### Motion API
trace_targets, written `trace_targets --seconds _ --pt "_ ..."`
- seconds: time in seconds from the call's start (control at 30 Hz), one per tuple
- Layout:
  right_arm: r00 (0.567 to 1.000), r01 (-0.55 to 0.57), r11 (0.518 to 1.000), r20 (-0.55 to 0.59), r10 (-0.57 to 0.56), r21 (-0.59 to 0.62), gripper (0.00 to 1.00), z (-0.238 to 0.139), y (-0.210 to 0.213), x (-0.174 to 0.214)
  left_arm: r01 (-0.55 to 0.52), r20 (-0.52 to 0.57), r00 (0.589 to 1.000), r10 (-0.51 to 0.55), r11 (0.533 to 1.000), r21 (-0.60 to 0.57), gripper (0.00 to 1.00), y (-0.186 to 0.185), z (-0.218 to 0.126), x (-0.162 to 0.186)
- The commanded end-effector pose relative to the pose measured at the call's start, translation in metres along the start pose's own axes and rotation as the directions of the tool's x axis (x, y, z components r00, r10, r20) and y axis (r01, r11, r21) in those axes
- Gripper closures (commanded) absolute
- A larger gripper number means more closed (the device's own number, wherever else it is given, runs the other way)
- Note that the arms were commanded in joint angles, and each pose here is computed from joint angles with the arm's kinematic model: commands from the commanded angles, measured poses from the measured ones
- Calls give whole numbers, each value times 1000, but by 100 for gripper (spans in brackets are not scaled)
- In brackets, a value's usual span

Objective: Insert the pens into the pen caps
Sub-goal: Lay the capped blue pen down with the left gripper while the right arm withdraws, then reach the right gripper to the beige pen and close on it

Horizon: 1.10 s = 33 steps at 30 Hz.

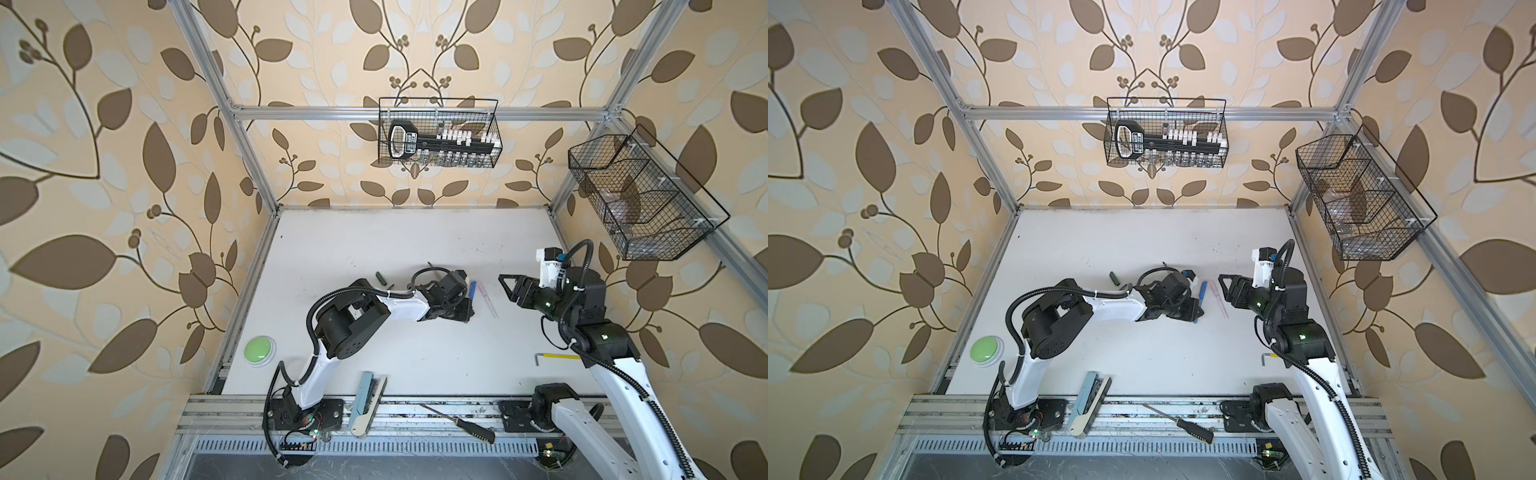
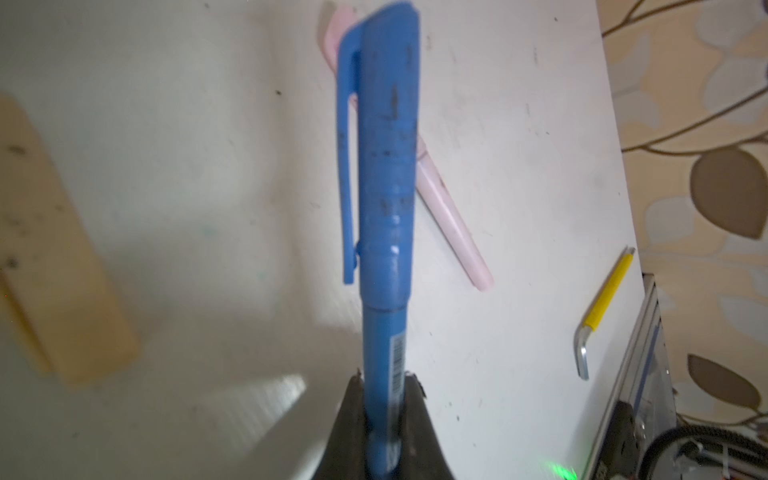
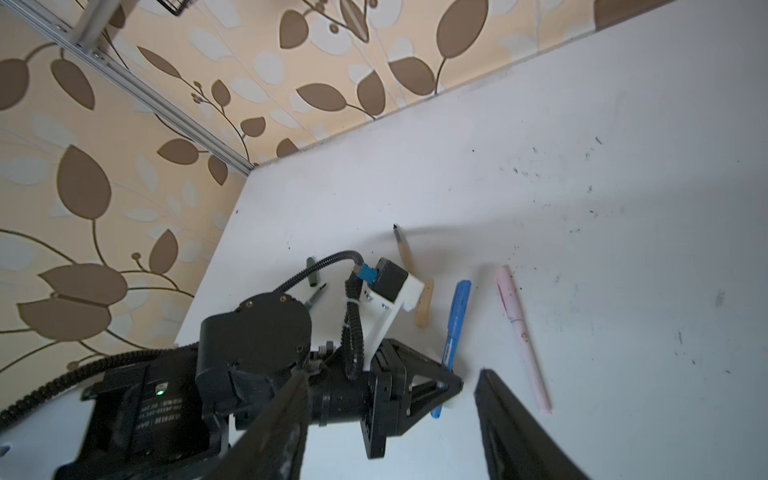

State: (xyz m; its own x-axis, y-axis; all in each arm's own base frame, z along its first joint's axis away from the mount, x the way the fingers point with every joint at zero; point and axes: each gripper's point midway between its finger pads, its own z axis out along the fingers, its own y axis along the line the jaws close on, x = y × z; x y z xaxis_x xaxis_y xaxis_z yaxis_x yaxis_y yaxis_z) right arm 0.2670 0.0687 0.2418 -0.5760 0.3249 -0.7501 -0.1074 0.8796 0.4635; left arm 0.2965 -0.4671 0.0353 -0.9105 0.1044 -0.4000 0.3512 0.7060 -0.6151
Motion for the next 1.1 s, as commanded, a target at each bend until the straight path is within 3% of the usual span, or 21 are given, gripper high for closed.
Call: trace_targets --seconds 0.0,0.13,0.2,0.43,0.63,0.67,0.87,1.07 --pt "998 33 998 -47 -31 46 35 1 -13 16 60 63 996 -58 998 -19 89 -7 5 -15" --pt "998 34 998 -63 -31 49 35 3 -16 22 83 57 995 -79 995 -64 78 3 9 -12" --pt "997 38 998 -67 -35 52 35 3 -17 24 91 58 995 -87 994 -67 65 4 11 -12" --pt "997 55 997 -65 -51 60 35 -1 -15 16 60 90 994 -54 996 -62 44 -9 0 -23" --pt "994 53 999 -96 -51 12 34 11 -5 11 11 202 979 24 985 -170 15 -6 -61 -41" --pt "993 54 999 -102 -53 4 34 16 -3 9 2 238 970 43 983 -186 1 -9 -80 -48" --pt "963 172 985 -209 -168 4 35 65 18 12 -21 336 936 107 968 -248 1 -9 -169 -64" --pt "857 326 944 -408 -315 -45 38 151 41 34 93 437 899 26 964 -249 1 45 -258 -57"
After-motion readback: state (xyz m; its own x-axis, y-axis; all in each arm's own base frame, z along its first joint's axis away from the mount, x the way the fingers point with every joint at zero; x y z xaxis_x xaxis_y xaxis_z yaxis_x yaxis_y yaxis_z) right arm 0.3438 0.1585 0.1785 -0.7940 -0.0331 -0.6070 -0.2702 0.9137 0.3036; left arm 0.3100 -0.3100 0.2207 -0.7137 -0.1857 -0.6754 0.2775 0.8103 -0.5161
